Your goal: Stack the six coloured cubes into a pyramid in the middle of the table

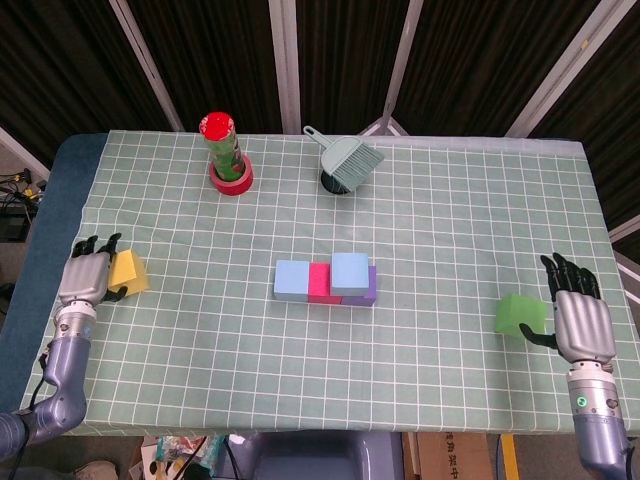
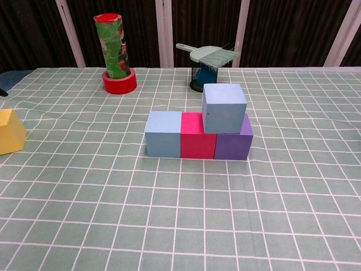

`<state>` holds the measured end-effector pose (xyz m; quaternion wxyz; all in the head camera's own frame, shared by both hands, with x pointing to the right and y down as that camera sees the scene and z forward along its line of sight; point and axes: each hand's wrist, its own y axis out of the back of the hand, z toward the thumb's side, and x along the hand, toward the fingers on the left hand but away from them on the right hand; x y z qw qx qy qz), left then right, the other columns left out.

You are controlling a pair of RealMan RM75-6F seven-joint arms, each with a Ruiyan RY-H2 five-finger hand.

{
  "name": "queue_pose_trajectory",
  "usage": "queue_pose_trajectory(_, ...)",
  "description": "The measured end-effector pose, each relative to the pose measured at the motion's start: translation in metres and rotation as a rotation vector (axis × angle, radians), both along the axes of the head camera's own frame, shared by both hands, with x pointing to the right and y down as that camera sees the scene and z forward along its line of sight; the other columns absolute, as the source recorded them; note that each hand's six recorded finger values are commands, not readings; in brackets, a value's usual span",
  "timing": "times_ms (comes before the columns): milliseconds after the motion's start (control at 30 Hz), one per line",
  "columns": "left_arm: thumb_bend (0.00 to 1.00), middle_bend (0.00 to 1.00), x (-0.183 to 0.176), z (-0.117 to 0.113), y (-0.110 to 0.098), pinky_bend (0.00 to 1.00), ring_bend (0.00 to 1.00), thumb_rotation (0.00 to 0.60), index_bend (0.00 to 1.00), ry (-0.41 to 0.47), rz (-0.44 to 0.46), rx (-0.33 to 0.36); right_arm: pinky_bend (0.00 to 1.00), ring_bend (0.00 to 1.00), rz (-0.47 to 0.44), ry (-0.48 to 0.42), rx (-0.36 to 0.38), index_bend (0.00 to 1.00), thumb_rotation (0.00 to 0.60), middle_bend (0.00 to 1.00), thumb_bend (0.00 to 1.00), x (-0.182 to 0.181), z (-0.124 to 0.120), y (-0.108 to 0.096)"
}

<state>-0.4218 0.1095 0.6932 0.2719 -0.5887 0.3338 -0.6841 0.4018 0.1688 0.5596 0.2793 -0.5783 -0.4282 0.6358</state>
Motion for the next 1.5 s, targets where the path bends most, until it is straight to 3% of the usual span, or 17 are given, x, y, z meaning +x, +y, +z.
queue_pose_trajectory(300,0.37,0.29,0.021,-0.023,-0.008,0.0,0.0,0.6,0.0,0.055,0.073,0.046,0.0,0.0,0.001,-0.007,0.006,0.0,0.6,0.0,0.21,-0.001,-0.001,-0.001)
queue_pose_trajectory(700,0.37,0.3,0.106,-0.074,-0.041,0.0,0.0,0.6,0.0,0.158,0.276,0.088,0.0,0.0,0.002,-0.015,0.007,0.0,0.6,0.0,0.21,-0.001,-0.002,-0.001)
queue_pose_trajectory(1067,0.37,0.32,0.193,-0.076,-0.048,0.0,0.0,0.6,0.0,0.227,0.272,0.024,0.0,0.0,0.025,-0.034,0.01,0.0,0.6,0.0,0.21,0.003,-0.001,-0.004)
queue_pose_trajectory(1267,0.37,0.32,0.255,-0.084,-0.047,0.0,0.0,0.6,0.0,0.245,0.329,0.028,0.0,0.0,0.032,-0.041,0.014,0.0,0.6,0.0,0.21,0.004,-0.002,-0.005)
queue_pose_trajectory(1500,0.37,0.32,0.284,-0.091,-0.046,0.0,0.0,0.6,0.0,0.249,0.356,0.034,0.0,0.0,0.036,-0.046,0.023,0.0,0.6,0.0,0.21,0.004,-0.003,-0.007)
